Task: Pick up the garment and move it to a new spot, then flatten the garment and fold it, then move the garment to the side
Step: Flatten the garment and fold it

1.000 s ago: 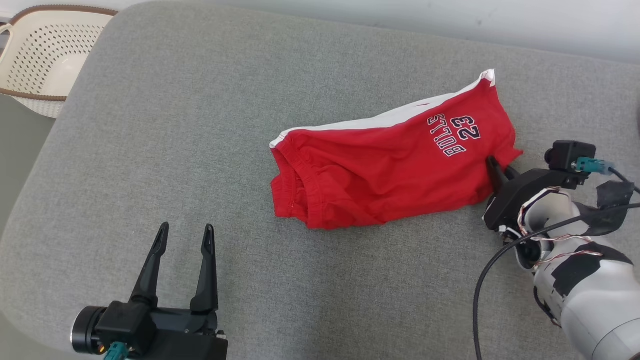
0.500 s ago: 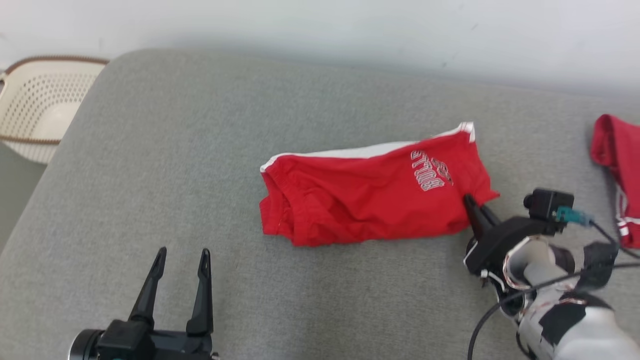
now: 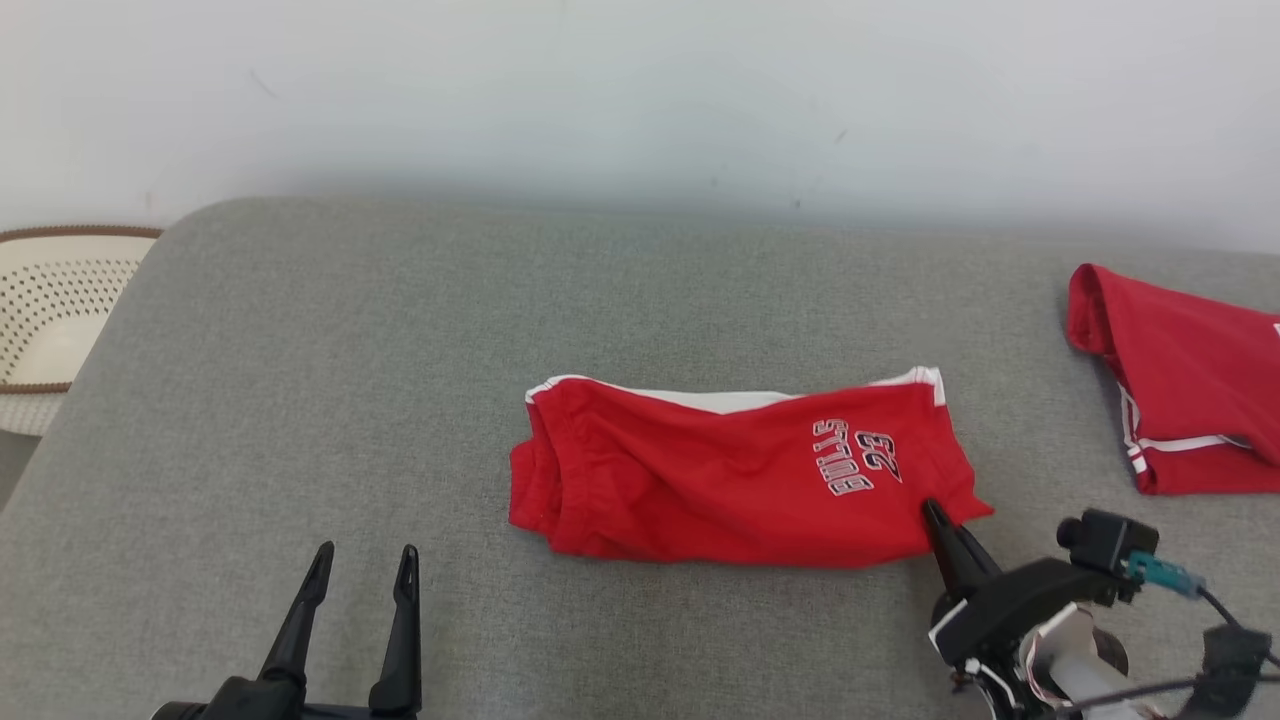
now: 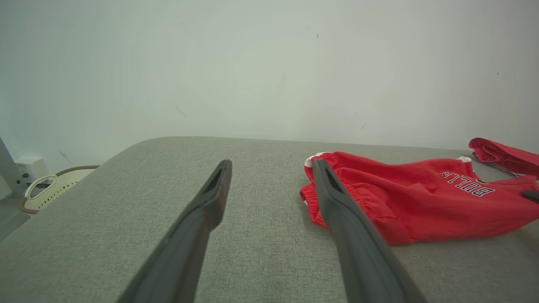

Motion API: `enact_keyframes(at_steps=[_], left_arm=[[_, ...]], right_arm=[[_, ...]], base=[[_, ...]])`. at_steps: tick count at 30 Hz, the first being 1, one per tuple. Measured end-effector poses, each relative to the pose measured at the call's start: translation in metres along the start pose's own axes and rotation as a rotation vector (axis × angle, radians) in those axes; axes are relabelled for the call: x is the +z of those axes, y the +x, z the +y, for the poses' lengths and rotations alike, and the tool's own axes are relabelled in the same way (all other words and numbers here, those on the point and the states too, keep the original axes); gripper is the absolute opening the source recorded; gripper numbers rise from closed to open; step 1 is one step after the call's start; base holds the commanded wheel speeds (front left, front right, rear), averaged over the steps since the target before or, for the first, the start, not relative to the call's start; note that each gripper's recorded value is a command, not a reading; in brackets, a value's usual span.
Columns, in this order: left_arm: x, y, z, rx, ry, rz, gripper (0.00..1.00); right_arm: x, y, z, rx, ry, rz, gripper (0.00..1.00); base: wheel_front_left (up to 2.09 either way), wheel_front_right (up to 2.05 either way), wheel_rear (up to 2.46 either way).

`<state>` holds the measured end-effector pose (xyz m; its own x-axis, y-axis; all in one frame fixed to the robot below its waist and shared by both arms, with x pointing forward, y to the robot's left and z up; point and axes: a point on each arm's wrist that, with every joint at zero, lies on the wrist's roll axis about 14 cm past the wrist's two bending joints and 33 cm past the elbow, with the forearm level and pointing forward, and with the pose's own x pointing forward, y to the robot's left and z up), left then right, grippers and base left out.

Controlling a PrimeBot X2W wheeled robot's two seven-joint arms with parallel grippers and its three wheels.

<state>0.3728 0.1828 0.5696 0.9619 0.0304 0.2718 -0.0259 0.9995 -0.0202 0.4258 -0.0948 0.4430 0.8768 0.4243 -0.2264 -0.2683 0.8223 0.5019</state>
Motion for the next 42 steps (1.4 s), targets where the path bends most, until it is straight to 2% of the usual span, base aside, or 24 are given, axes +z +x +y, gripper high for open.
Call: enact_keyframes(at_steps=[10, 11, 12, 13, 21, 25, 31, 42], left_arm=[[0.002, -0.003, -0.008, -0.025, -0.009, -0.004, 1.00], [0.002, -0.003, -0.009, -0.028, -0.010, -0.004, 1.00], [0.002, -0.002, -0.010, -0.030, -0.011, -0.004, 1.00], [0.002, -0.002, -0.011, -0.032, -0.012, -0.004, 1.00], [-0.001, -0.002, -0.018, -0.046, -0.027, 0.004, 1.00], [0.000, -0.001, -0.017, -0.040, -0.034, -0.001, 1.00], [0.000, -0.004, -0.014, -0.023, -0.040, 0.001, 1.00], [0.000, -0.004, -0.011, -0.015, -0.023, 0.000, 1.00]], right_arm=[[-0.022, -0.037, -0.010, -0.044, 0.066, -0.011, 0.00], [-0.023, -0.039, -0.011, -0.046, 0.065, -0.008, 0.18], [-0.023, -0.040, -0.012, -0.049, 0.057, -0.008, 0.47], [-0.023, -0.041, -0.013, -0.050, 0.030, -0.007, 1.00], [0.003, -0.047, -0.015, -0.057, -0.101, -0.102, 1.00], [0.027, -0.052, -0.013, -0.059, -0.187, -0.183, 1.00], [0.052, -0.071, -0.010, -0.092, -0.283, -0.304, 1.00], [0.074, -0.105, 0.000, -0.140, -0.426, -0.426, 1.00]], base=[[0.00, 0.00, 0.00], [0.00, 0.00, 0.00], [0.00, 0.00, 0.00], [0.00, 0.00, 0.00], [0.00, 0.00, 0.00], [0.00, 0.00, 0.00], [0.00, 0.00, 0.00], [0.00, 0.00, 0.00]])
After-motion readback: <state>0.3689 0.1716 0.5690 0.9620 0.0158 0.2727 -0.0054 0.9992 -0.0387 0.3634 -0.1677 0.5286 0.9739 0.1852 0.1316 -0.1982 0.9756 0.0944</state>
